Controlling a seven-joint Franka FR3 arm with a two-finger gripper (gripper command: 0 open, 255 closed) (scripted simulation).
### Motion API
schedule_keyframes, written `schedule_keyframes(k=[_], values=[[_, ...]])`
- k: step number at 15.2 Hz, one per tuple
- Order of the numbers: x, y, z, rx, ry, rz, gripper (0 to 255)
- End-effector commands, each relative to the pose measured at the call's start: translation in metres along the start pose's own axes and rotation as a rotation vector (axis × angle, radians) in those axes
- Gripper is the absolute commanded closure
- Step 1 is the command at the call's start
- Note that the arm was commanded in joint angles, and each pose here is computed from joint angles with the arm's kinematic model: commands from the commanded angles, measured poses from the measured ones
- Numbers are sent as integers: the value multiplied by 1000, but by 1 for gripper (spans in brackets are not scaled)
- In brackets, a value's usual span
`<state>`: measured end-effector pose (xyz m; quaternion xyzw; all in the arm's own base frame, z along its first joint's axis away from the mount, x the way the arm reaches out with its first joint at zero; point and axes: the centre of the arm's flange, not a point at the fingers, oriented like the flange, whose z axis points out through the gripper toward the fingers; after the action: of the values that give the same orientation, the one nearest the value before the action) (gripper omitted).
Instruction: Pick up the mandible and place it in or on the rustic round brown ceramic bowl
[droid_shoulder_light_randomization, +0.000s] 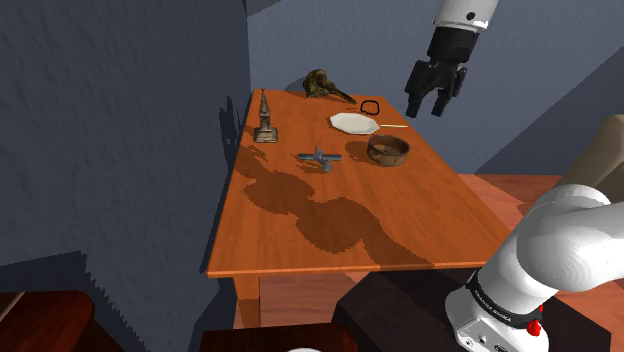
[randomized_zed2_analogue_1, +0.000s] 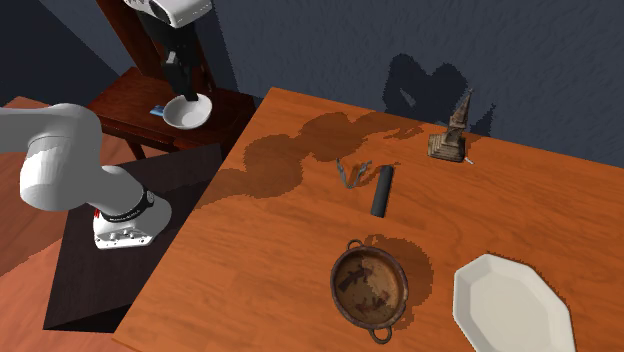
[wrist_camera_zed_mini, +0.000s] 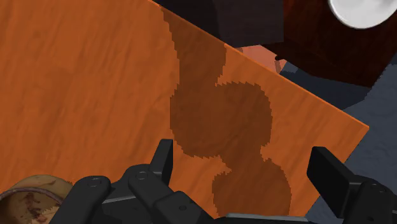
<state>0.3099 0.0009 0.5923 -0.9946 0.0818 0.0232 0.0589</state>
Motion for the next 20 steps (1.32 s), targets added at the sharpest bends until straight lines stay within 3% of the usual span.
schedule_keyframes(k=[1, 20], values=[[0, 0, 0, 0, 0, 0, 0], [186, 44, 157, -27, 26, 30, 0]])
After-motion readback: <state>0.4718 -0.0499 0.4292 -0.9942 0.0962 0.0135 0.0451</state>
